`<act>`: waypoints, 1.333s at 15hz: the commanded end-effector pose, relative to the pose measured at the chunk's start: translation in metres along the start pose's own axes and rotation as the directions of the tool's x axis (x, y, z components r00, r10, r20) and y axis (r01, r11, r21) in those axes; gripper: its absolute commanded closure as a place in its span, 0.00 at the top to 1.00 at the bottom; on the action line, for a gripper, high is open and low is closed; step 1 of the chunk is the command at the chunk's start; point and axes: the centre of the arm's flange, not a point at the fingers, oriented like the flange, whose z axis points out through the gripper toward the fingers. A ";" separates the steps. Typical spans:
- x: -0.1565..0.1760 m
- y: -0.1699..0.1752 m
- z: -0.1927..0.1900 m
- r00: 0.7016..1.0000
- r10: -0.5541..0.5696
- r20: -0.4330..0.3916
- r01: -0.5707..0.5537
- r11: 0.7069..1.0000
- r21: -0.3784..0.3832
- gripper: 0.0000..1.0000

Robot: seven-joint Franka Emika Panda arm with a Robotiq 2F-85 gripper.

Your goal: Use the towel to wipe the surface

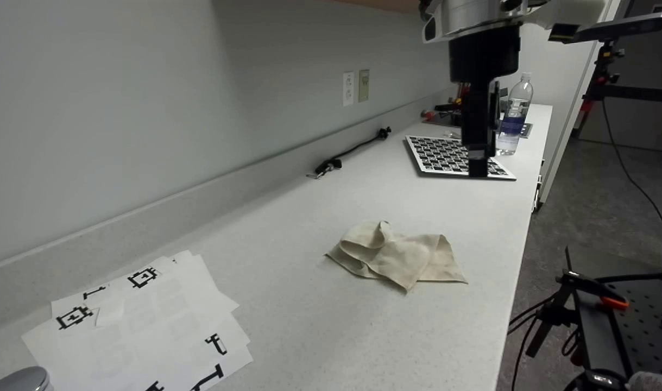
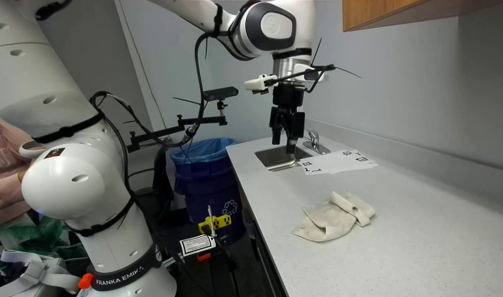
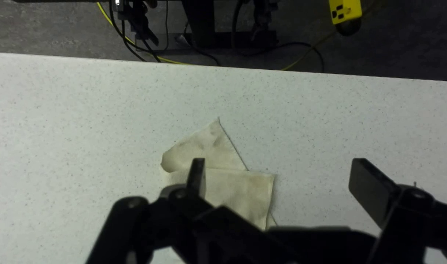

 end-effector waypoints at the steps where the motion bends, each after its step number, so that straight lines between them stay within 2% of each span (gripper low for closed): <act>1: 0.043 0.024 0.019 1.000 -0.005 0.021 0.004 0.999 0.041 1.00; 6: 0.087 0.055 0.052 0.997 0.046 0.054 -0.050 0.997 0.064 1.00; 10: 0.107 0.059 0.073 0.993 0.081 0.091 -0.088 0.994 0.071 1.00; 11: 0.087 0.057 0.072 0.994 0.072 0.087 -0.077 0.996 0.045 1.00; 14: 0.097 0.056 0.080 0.992 0.076 0.100 -0.082 0.995 0.052 1.00; 18: 0.088 0.052 0.069 0.990 0.108 0.095 -0.106 0.994 -0.027 1.00; 20: 0.096 0.054 0.076 0.992 0.097 0.086 -0.097 0.995 0.000 1.00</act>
